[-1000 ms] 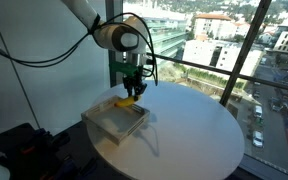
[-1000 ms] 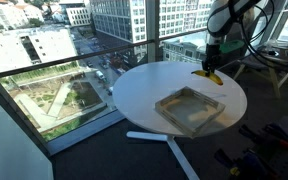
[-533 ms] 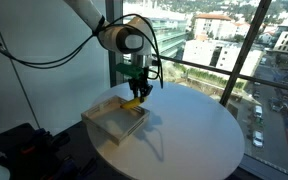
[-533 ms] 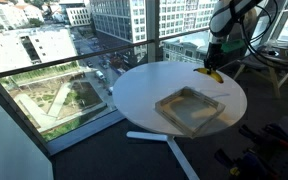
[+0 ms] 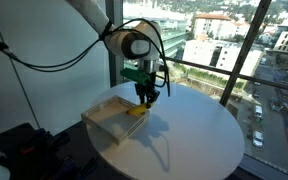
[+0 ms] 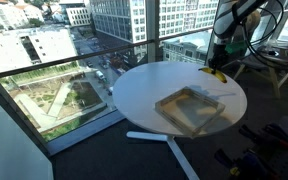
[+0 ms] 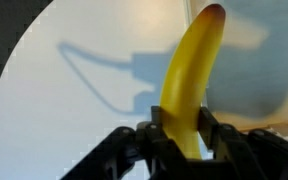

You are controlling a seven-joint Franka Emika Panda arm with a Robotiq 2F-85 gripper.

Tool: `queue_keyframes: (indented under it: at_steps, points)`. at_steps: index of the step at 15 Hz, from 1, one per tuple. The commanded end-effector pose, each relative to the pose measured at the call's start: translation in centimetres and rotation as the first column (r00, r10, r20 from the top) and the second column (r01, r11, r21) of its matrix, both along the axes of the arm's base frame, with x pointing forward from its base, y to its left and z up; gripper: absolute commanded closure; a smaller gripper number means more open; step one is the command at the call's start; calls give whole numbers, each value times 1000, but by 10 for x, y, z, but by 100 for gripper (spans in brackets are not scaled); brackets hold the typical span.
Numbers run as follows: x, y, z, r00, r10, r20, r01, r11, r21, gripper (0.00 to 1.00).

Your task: Take the banana off of the tray

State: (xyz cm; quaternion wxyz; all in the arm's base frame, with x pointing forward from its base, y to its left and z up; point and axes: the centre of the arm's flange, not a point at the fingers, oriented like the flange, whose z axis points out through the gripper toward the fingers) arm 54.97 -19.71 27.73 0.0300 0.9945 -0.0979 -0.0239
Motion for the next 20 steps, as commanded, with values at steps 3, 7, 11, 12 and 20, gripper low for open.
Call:
queue_keyframes:
  at_steps: [3,7,11,12,20]
  points:
    - [-1,-21,-3,999,-18,27,18,1000,0,84]
    - [-6,-26,-13,999,-23,29,23,1000,2,84]
    - [-10,-26,-27,1000,-21,21,21,1000,5,84]
    - [-11,-26,-30,1000,-20,19,19,1000,6,84]
    - [-20,-26,-50,1000,-3,26,2,1000,17,84]
